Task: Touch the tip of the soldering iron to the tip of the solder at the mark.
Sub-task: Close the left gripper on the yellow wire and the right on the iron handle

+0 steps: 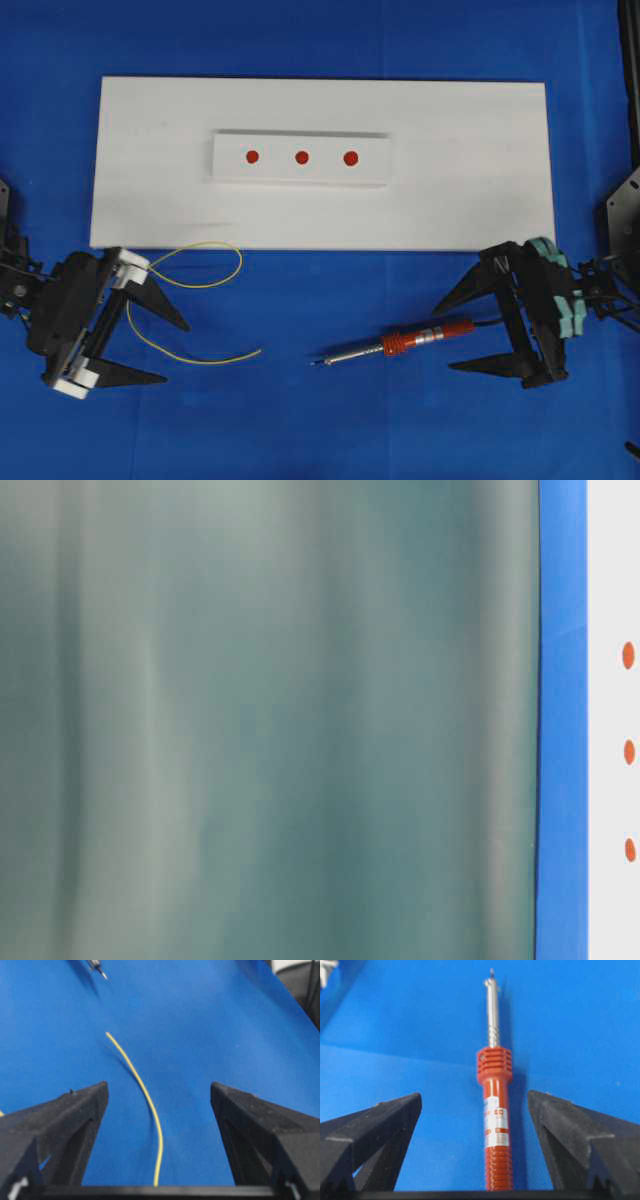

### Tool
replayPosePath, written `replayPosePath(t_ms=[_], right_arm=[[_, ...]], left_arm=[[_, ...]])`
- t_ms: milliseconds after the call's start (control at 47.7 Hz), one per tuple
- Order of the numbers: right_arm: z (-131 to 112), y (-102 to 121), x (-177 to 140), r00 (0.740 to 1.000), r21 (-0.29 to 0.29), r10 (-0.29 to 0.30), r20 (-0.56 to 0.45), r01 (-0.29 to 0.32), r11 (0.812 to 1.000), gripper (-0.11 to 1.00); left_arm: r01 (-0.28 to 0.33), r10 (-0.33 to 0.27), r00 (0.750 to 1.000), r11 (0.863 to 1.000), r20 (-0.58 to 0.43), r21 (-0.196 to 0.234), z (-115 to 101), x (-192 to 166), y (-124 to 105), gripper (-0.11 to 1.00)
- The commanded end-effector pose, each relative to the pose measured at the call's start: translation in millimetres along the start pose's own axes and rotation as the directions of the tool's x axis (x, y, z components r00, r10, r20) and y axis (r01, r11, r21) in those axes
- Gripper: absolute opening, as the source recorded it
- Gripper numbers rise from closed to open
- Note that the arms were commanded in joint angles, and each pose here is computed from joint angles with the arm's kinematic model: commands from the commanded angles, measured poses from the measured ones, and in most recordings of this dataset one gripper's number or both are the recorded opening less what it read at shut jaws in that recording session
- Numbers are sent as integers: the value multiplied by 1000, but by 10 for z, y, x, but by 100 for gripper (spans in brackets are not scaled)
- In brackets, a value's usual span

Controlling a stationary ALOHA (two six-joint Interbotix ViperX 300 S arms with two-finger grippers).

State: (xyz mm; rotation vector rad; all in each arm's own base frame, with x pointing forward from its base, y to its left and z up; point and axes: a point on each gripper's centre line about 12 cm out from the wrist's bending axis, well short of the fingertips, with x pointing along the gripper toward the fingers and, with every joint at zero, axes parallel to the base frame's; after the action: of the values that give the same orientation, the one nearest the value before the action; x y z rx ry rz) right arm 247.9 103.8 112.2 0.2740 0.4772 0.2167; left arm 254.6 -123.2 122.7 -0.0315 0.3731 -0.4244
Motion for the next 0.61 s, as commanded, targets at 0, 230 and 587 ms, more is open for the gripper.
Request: replayPosePath(t_ms=[0, 230, 587], right_arm=[[4, -3, 79, 1000, 7, -9, 25, 9, 1000, 88], [-120, -2, 261, 1000, -10, -18, 7, 18, 1000, 88], [-211, -74, 392, 997, 6, -72, -9, 72, 997, 85]], left_arm=[[12, -12, 1000, 1000, 3, 2, -19, 90, -37, 78], [9, -10, 997, 1000, -74, -9, -239, 193, -43, 77], [4, -5, 994, 1000, -110, -15, -361, 258, -30, 67]])
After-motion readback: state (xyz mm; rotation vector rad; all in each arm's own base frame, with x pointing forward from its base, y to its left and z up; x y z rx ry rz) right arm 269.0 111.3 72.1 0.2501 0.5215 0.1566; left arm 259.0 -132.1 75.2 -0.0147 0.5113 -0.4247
